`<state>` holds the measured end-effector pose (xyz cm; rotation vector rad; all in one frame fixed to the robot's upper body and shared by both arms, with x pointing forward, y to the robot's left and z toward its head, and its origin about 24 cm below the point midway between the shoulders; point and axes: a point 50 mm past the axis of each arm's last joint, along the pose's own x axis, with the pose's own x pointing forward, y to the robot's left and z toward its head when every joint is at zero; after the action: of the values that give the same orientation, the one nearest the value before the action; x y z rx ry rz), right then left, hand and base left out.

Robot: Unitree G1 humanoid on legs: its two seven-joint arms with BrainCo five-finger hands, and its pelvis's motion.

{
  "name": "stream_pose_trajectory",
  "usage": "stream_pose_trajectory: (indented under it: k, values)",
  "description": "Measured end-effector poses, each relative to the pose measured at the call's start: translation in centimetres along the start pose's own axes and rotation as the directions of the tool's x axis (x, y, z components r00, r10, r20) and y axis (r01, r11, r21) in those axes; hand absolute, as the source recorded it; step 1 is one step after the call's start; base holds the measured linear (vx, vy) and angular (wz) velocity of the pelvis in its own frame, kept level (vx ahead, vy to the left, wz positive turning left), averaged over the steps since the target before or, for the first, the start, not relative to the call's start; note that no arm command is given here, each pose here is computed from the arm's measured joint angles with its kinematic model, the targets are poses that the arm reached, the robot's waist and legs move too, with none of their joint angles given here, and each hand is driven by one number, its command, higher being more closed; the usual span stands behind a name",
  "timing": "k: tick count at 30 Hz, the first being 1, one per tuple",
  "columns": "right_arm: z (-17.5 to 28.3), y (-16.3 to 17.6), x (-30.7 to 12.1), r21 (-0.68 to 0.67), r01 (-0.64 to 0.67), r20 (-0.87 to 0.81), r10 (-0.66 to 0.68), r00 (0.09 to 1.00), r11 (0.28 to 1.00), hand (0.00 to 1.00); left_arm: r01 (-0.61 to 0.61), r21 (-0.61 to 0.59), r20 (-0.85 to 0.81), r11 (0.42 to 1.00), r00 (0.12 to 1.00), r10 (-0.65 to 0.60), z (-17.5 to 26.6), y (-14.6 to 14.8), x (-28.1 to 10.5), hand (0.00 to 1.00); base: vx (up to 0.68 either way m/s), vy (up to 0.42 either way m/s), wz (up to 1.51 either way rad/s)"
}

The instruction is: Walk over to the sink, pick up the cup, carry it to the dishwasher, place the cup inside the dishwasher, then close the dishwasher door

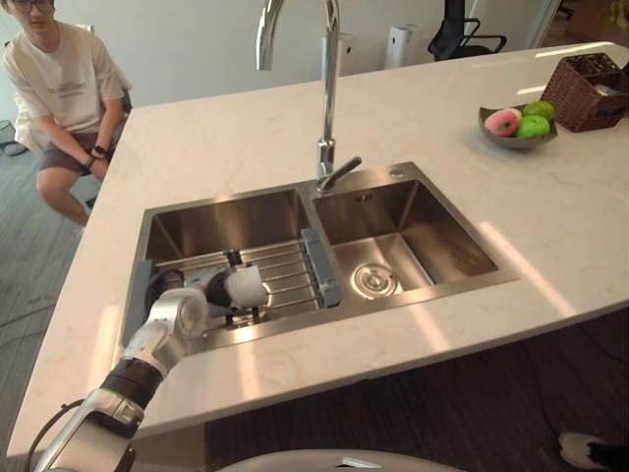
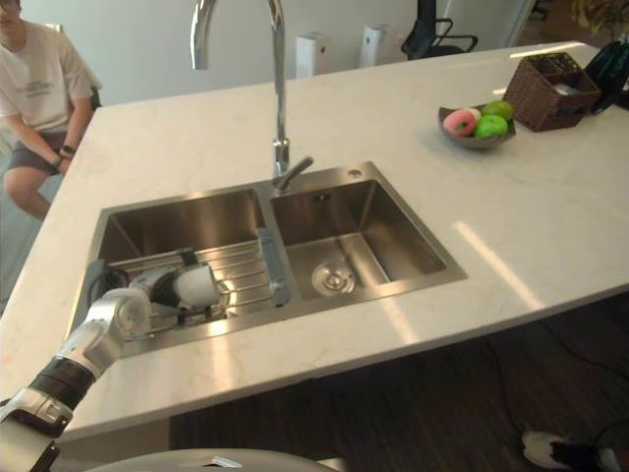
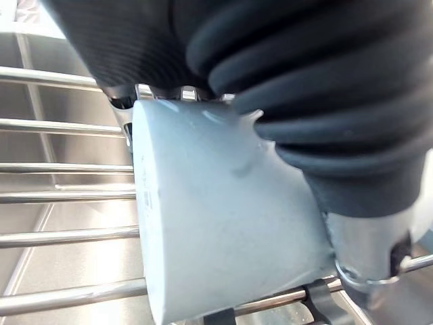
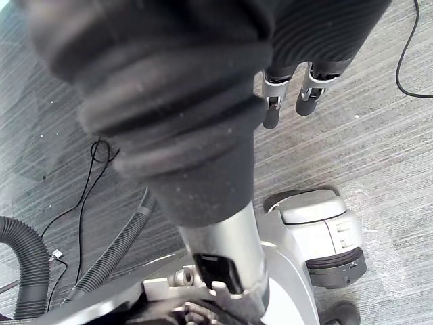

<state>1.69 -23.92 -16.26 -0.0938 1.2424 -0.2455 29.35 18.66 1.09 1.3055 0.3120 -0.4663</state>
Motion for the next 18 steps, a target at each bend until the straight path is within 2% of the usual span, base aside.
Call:
stream_pose_trajectory:
  k: [4, 7, 10, 12, 15, 18]
  values:
    - [0.0, 0.0, 0.0, 0.000, 0.000, 0.002, 0.000, 1.000, 1.000, 0.00, -0.042, -0.060, 0.035, 0.997, 0.998, 0.044, 0.1, -0.5, -0.2, 1.00, 0.00, 0.000, 0.00]
    - [0.2, 0.1, 0.0, 0.002, -0.002, 0.006, 0.002, 1.000, 1.000, 0.00, -0.102, -0.156, 0.057, 0.982, 0.992, 0.113, 0.2, -0.7, -0.5, 1.00, 0.00, 0.000, 0.03]
    - [0.2, 0.3, 0.1, 0.004, -0.004, 0.008, 0.004, 1.000, 1.000, 0.00, -0.176, -0.245, 0.068, 0.953, 0.978, 0.198, 0.2, -0.2, -0.7, 1.00, 0.00, -0.002, 0.10]
    - [0.2, 0.5, 0.1, 0.009, -0.004, 0.010, 0.004, 1.000, 1.000, 0.00, -0.248, -0.324, 0.069, 0.913, 0.956, 0.284, 0.3, 0.2, -1.1, 1.00, 0.01, -0.013, 0.08]
    - [0.1, 0.7, 0.0, 0.015, 0.000, 0.012, -0.001, 1.000, 1.000, 0.00, -0.371, -0.499, 0.071, 0.783, 0.883, 0.464, 1.1, 1.7, -2.4, 1.00, 0.00, -0.005, 0.01]
    - [-0.1, 0.8, -0.1, 0.020, 0.016, 0.022, -0.017, 1.000, 1.000, 0.00, -0.435, -0.703, 0.054, 0.563, 0.756, 0.652, 2.4, 4.3, -4.2, 1.00, 0.00, -0.007, 0.01]
